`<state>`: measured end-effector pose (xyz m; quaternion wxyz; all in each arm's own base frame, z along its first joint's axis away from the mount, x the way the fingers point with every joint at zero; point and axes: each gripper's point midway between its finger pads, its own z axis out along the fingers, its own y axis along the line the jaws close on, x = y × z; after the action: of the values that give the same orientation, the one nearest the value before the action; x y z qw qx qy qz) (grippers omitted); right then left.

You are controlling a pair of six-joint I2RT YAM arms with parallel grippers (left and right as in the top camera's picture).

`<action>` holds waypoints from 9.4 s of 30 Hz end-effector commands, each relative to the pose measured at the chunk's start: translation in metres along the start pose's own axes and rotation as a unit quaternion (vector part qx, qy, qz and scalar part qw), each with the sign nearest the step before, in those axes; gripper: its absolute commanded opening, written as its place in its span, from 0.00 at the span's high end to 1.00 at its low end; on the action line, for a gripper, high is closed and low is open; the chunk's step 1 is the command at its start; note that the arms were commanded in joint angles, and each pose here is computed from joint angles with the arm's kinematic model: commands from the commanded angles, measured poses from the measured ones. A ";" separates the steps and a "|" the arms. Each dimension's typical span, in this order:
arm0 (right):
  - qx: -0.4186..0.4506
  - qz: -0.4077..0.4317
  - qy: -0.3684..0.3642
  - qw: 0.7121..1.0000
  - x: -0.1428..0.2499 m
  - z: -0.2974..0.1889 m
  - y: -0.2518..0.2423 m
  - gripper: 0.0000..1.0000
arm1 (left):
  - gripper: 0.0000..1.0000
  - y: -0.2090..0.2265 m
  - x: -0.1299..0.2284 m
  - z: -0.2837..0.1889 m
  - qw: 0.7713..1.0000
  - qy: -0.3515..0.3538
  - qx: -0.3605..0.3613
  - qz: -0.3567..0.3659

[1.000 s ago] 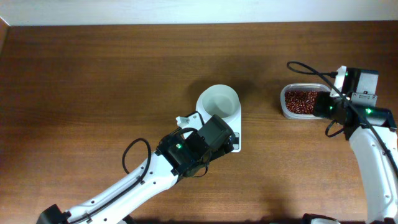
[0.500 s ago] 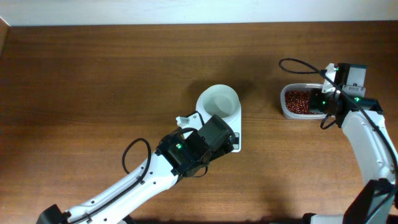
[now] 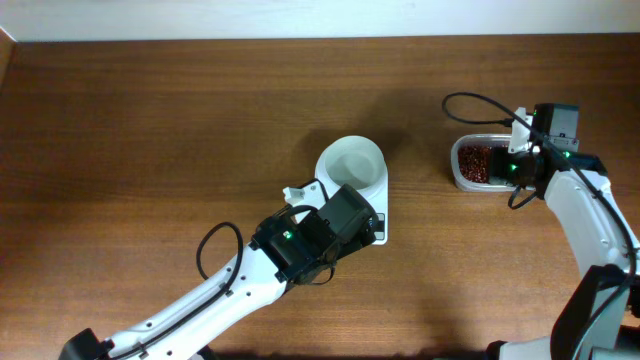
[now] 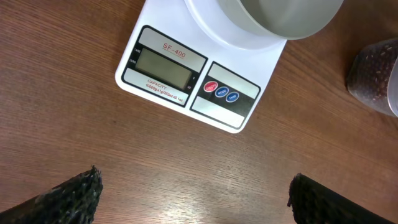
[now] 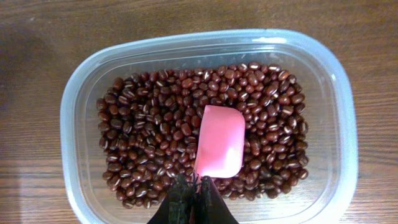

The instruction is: Scoop and weigh 50g on scale

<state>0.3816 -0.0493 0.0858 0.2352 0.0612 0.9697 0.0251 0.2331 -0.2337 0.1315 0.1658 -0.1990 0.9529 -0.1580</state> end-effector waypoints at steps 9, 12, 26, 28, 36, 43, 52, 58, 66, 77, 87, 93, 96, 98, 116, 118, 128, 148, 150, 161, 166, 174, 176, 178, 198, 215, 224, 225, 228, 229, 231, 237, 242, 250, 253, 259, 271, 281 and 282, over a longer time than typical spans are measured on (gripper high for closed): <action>-0.201 0.175 -0.024 0.964 -0.013 -0.027 -0.011 0.96 | 0.01 0.002 -0.001 0.002 1.000 -0.005 -0.006 0.004; -0.241 0.195 -0.037 0.950 -0.016 -0.037 -0.016 0.96 | 0.01 0.002 -0.001 0.002 1.000 -0.005 -0.006 0.004; -0.380 0.229 -0.058 0.895 -0.023 -0.074 -0.005 0.96 | 0.01 0.002 -0.001 0.002 1.000 -0.005 -0.006 0.004; -0.407 0.230 -0.062 0.882 -0.025 -0.083 -0.001 0.96 | 0.01 0.002 -0.001 0.002 1.000 -0.005 -0.006 0.004; -0.436 0.268 -0.046 0.858 -0.016 -0.094 -0.004 0.96 | 0.01 0.002 -0.001 0.002 1.000 -0.005 -0.006 0.004; -0.486 0.262 -0.050 0.832 -0.016 -0.111 0.007 0.96 | 0.01 0.001 -0.002 0.002 1.000 -0.006 -0.003 0.003; -0.526 0.265 -0.041 0.807 -0.008 -0.127 0.020 0.96 | 1.00 0.002 -0.013 0.002 0.998 -0.041 -0.013 0.034; -0.533 0.258 -0.042 0.805 -0.004 -0.131 0.024 0.96 | 1.00 -0.025 -0.005 0.031 0.989 -0.053 0.006 0.134; -0.530 0.256 -0.042 0.807 -0.004 -0.130 0.023 0.96 | 1.00 -0.022 -0.006 0.076 0.993 -0.078 -0.030 0.077; -0.530 0.256 -0.042 0.807 -0.004 -0.130 0.024 0.96 | 1.00 -0.018 -0.006 0.106 0.996 -0.056 -0.038 0.063; -0.530 0.256 -0.042 0.807 -0.004 -0.130 0.024 0.96 | 1.00 -0.014 0.002 0.121 0.998 -0.011 -0.035 0.051; -0.530 0.256 -0.042 0.807 -0.004 -0.130 0.024 0.96 | 1.00 -0.013 0.003 0.124 0.998 -0.008 -0.036 0.050; -0.531 0.256 -0.041 0.807 -0.004 -0.130 0.024 0.96 | 1.00 -0.013 0.003 0.125 0.998 -0.008 -0.037 0.050; -0.531 0.256 -0.041 0.807 -0.004 -0.130 0.024 0.96 | 1.00 -0.013 0.004 0.128 0.998 -0.006 -0.037 0.050; -0.531 0.256 -0.041 0.807 -0.004 -0.130 0.024 0.96 | 1.00 -0.010 -0.001 0.133 0.998 -0.005 -0.038 0.041; -0.531 0.256 -0.041 0.807 -0.004 -0.130 0.024 0.96 | 1.00 -0.008 -0.002 0.136 0.999 0.001 -0.039 0.037; -0.530 0.256 -0.042 0.807 -0.004 -0.130 0.023 0.96 | 1.00 -0.009 0.000 0.141 0.999 0.010 -0.034 0.034; -0.530 0.256 -0.042 0.807 -0.004 -0.130 0.024 0.96 | 1.00 -0.003 0.006 0.148 0.998 0.033 -0.042 0.029; -0.530 0.256 -0.042 0.807 -0.004 -0.130 0.023 0.96 | 1.00 0.004 0.007 0.147 0.998 0.036 -0.056 0.006; -0.531 0.256 -0.041 0.807 -0.004 -0.130 0.024 0.96 | 1.00 0.000 0.012 0.140 0.997 0.065 -0.041 0.025; -0.530 0.256 -0.042 0.807 -0.004 -0.130 0.023 0.96 | 1.00 -0.020 0.000 0.098 0.991 0.050 0.009 0.125; -0.530 0.256 -0.041 0.807 -0.004 -0.129 0.024 0.96 | 0.78 -0.044 -0.019 0.022 0.934 -0.018 0.087 0.347; -0.522 0.256 -0.037 0.813 -0.002 -0.126 0.023 0.96 | 0.67 -0.038 -0.021 0.009 0.923 -0.027 0.080 0.375; -0.511 0.255 -0.032 0.820 0.001 -0.122 0.022 0.96 | 0.54 -0.021 -0.028 0.001 0.925 -0.039 0.044 0.376; -0.492 0.253 -0.025 0.833 0.004 -0.116 0.019 0.96 | 1.00 -0.032 -0.023 0.072 0.967 -0.045 0.006 0.252; -0.481 0.251 -0.021 0.840 0.006 -0.112 0.017 0.96 | 1.00 -0.020 -0.012 0.125 0.986 -0.021 -0.022 0.164; -0.481 0.251 -0.021 0.840 0.006 -0.112 0.017 0.96 | 1.00 -0.018 -0.003 0.130 0.987 0.002 -0.019 0.161; -0.481 0.251 -0.021 0.840 0.006 -0.112 0.017 0.96 | 1.00 -0.018 -0.002 0.130 0.987 0.004 -0.019 0.161; -0.481 0.251 -0.021 0.840 0.006 -0.112 0.017 0.96 | 1.00 -0.018 -0.002 0.130 0.987 0.005 -0.020 0.161; -0.481 0.251 -0.021 0.840 0.006 -0.112 0.017 0.96 | 1.00 -0.017 -0.002 0.130 0.987 0.006 -0.020 0.161; -0.481 0.251 -0.021 0.840 0.006 -0.112 0.017 0.96 | 1.00 -0.016 -0.001 0.130 0.987 0.006 -0.022 0.160; -0.481 0.251 -0.021 0.840 0.006 -0.112 0.017 0.96 | 1.00 -0.010 0.000 0.136 0.990 0.012 -0.034 0.139; -0.481 0.251 -0.021 0.840 0.006 -0.112 0.017 0.96 | 1.00 -0.010 -0.001 0.136 0.990 0.011 -0.035 0.139; -0.481 0.251 -0.021 0.840 0.006 -0.112 0.017 0.96 | 1.00 -0.012 -0.006 0.137 0.990 -0.005 -0.033 0.138; -0.481 0.251 -0.021 0.840 0.006 -0.112 0.017 0.96 | 1.00 -0.013 -0.008 0.137 0.990 -0.009 -0.032 0.138; -0.481 0.251 -0.021 0.840 0.006 -0.112 0.017 0.96 | 1.00 -0.013 -0.009 0.137 0.990 -0.013 -0.033 0.138; -0.481 0.251 -0.021 0.840 0.006 -0.112 0.017 0.96 | 1.00 -0.011 -0.007 0.139 0.990 -0.006 -0.035 0.138; -0.481 0.250 -0.023 0.840 0.006 -0.112 0.017 0.96 | 1.00 -0.006 -0.005 0.146 0.991 0.016 -0.035 0.129; -0.481 0.250 -0.023 0.840 0.006 -0.112 0.017 0.96 | 1.00 -0.007 -0.003 0.146 0.991 0.020 -0.032 0.128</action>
<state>0.3237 -0.0299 0.1808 0.2315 0.1897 0.7795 0.5503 0.2981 -0.2749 0.0199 0.1829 -0.0708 0.9739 -0.1142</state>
